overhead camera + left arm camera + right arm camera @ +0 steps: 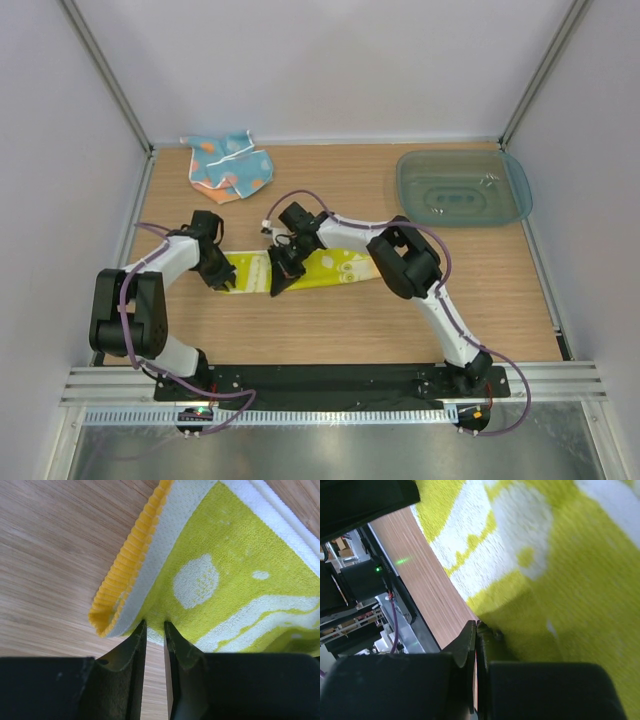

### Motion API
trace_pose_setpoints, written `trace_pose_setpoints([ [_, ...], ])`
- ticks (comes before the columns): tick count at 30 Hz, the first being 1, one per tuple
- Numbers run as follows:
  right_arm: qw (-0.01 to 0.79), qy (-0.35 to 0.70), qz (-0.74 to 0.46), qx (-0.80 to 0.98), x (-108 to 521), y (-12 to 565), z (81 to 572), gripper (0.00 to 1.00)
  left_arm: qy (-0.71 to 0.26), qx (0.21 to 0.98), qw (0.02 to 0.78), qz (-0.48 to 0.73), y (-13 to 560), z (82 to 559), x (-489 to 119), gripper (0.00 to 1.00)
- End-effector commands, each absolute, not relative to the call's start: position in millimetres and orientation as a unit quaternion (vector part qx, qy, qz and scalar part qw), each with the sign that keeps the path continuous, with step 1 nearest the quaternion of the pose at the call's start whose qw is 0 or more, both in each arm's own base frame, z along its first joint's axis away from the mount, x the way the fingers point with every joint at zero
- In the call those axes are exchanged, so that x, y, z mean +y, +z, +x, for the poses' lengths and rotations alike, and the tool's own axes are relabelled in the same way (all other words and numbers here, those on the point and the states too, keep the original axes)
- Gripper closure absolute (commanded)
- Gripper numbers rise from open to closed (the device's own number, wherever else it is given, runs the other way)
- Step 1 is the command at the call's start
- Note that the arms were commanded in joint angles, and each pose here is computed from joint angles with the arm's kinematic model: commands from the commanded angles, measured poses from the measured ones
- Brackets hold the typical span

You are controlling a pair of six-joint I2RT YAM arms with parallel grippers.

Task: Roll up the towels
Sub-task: Fold the towel

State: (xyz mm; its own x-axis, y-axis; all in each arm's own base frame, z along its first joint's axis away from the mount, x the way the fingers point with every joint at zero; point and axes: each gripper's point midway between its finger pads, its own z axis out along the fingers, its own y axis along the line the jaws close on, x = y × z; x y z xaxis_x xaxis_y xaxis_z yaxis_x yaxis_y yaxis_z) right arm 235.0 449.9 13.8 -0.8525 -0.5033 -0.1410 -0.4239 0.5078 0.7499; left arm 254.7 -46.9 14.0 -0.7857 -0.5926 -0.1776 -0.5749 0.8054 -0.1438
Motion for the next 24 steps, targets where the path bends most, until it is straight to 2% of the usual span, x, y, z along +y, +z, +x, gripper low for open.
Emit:
trace_pose_setpoints([
  [1,0.025,-0.367,0.261,-0.893,411,-11,255,0.99,0.001,0.941,0.122,-0.316,5,259,-28,0.79],
  [10,0.048,-0.383,0.223,-0.895,351,-20,250,0.99,0.01,0.939,0.121,-0.321,4,260,-22,0.8],
  [24,-0.008,-0.393,0.085,-0.915,276,-2,272,0.99,0.019,0.939,0.115,-0.323,6,264,-17,0.85],
])
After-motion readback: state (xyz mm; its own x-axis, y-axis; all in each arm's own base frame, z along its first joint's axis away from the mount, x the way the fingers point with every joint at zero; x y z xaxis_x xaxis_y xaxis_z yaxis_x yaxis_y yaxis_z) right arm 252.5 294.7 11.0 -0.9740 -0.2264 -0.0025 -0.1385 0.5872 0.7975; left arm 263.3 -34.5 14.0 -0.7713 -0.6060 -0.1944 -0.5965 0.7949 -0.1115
